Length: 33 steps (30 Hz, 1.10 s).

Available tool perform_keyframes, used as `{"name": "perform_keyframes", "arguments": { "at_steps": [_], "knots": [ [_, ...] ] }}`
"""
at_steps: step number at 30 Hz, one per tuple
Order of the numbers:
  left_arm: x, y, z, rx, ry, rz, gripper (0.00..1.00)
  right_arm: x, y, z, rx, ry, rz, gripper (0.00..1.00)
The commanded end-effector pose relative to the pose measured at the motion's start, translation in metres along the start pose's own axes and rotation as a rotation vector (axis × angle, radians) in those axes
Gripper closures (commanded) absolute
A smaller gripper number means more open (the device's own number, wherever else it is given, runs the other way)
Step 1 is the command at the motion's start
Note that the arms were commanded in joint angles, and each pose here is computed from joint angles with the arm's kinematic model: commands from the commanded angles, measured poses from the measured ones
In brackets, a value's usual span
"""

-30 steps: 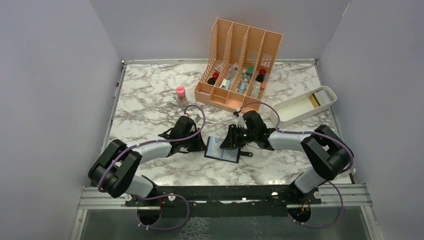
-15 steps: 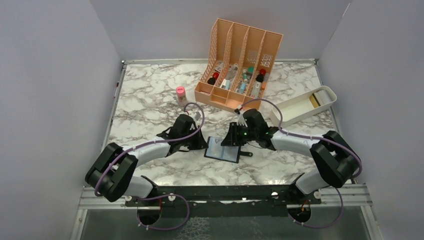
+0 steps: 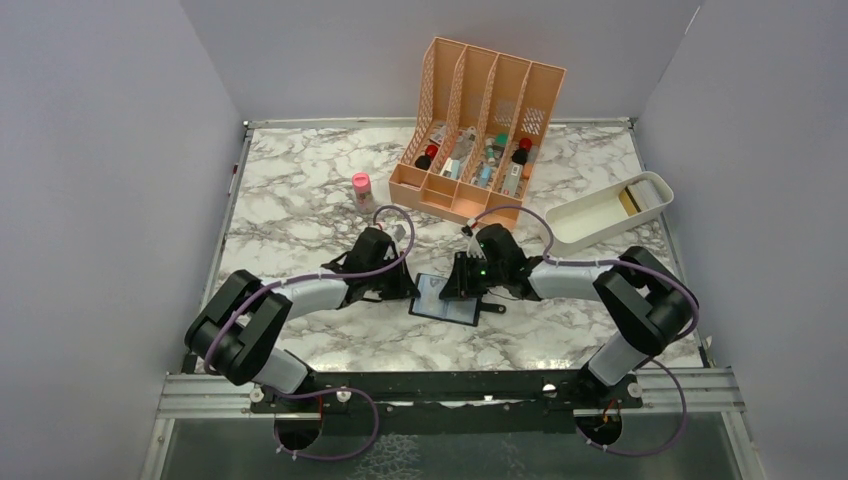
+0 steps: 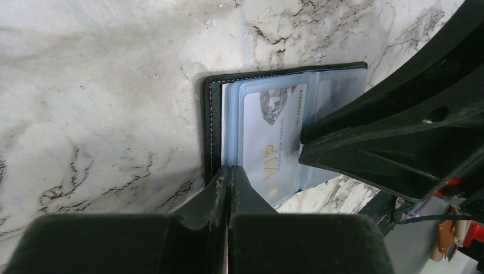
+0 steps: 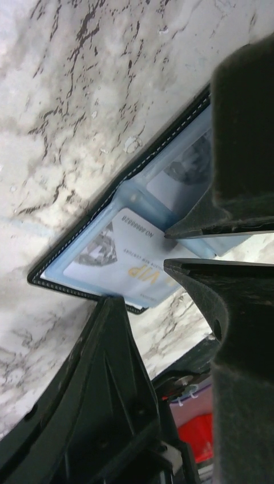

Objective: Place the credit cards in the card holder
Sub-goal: Turn over the card slot in the card holder.

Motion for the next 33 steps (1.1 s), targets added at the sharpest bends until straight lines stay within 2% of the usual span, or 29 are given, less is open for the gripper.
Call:
{"name": "perform_keyframes", "arguments": {
  "at_steps": [1,6,17,19,23,28,33],
  "knots": [
    [-0.002,-0.003,-0.014,-0.031,-0.042,-0.013,1.00,-0.010,-0.013,0.003,0.014,-0.002,0.063,0.77],
    [0.001,0.000,-0.015,-0.043,-0.050,-0.050,1.00,-0.014,-0.031,0.011,0.010,0.010,0.142,0.82],
    [0.002,0.006,-0.014,-0.048,-0.046,-0.093,1.00,-0.016,-0.035,0.014,0.010,0.022,0.145,0.84],
    [0.003,0.001,-0.015,-0.056,-0.049,-0.066,0.99,-0.016,-0.035,0.014,0.012,0.021,0.142,0.84],
    [0.005,-0.014,-0.015,-0.044,-0.060,0.062,0.90,-0.016,-0.034,0.013,0.014,0.019,0.134,0.84],
    [0.008,-0.028,-0.015,-0.022,-0.073,0.168,0.88,-0.016,-0.033,0.014,0.016,0.019,0.130,0.84],
    [0.009,-0.032,-0.016,-0.015,-0.075,0.193,0.85,-0.017,-0.034,0.014,0.015,0.023,0.125,0.84]
  ]
}}
Point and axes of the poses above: each gripper's point midway between its finger pads, its own x axis back along the fingers, its own y axis along the line the jaws close on, z = x × y, the point moved 6 cm from there along x, back along the fingers, and after that the axes turned 4 degrees about -x, right-handed, at the moved point
